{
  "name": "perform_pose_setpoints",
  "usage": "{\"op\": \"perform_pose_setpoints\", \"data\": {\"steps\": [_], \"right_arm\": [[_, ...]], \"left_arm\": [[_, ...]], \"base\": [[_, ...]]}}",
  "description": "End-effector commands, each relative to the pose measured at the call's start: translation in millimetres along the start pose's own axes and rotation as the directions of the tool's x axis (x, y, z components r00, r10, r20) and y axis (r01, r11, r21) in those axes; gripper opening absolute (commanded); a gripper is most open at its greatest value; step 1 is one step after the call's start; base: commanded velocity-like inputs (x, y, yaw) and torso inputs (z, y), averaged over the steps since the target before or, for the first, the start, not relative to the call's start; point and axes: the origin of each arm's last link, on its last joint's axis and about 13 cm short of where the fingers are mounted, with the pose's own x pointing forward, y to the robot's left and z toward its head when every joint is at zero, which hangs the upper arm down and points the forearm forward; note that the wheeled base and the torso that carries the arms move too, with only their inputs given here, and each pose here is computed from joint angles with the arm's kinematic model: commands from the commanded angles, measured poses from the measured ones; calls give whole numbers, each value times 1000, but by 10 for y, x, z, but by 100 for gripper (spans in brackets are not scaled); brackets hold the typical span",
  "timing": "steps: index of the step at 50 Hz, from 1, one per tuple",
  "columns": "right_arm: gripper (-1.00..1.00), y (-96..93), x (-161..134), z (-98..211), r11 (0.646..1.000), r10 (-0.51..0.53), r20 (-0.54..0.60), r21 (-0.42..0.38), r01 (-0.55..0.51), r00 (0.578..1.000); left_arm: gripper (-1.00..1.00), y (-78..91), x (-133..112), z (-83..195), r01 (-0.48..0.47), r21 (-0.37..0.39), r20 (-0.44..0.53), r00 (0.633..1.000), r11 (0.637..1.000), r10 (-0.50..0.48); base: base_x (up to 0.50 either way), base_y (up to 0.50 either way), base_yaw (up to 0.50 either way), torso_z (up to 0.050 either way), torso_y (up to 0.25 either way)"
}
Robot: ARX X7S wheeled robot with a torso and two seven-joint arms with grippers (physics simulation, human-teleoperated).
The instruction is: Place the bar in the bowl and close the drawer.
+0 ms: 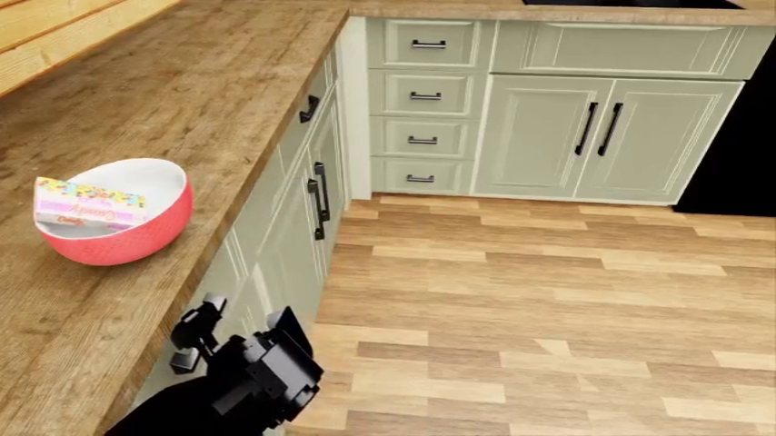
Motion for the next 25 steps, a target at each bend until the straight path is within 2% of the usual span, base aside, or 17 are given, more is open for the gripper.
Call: {"op": "perform_pose_setpoints", "data": {"steps": [1,18,25], "right_arm": [[100,5,2,5,1000,0,0,0,0,1000],[100,2,-6,6,1000,0,0,0,0,1000],[100,1,-2,3,1000,1,-1,0,-1,1000]], "left_arm": [[100,119,108,-62,-149,66,-28,988,987,151],[100,155,160,-98,-177,67,-59,982,982,181],[100,179,137,-63,-184,65,-43,981,981,187]], "base": [[0,0,0,0,0],[0,0,0,1,1],[0,0,0,0,3]]}}
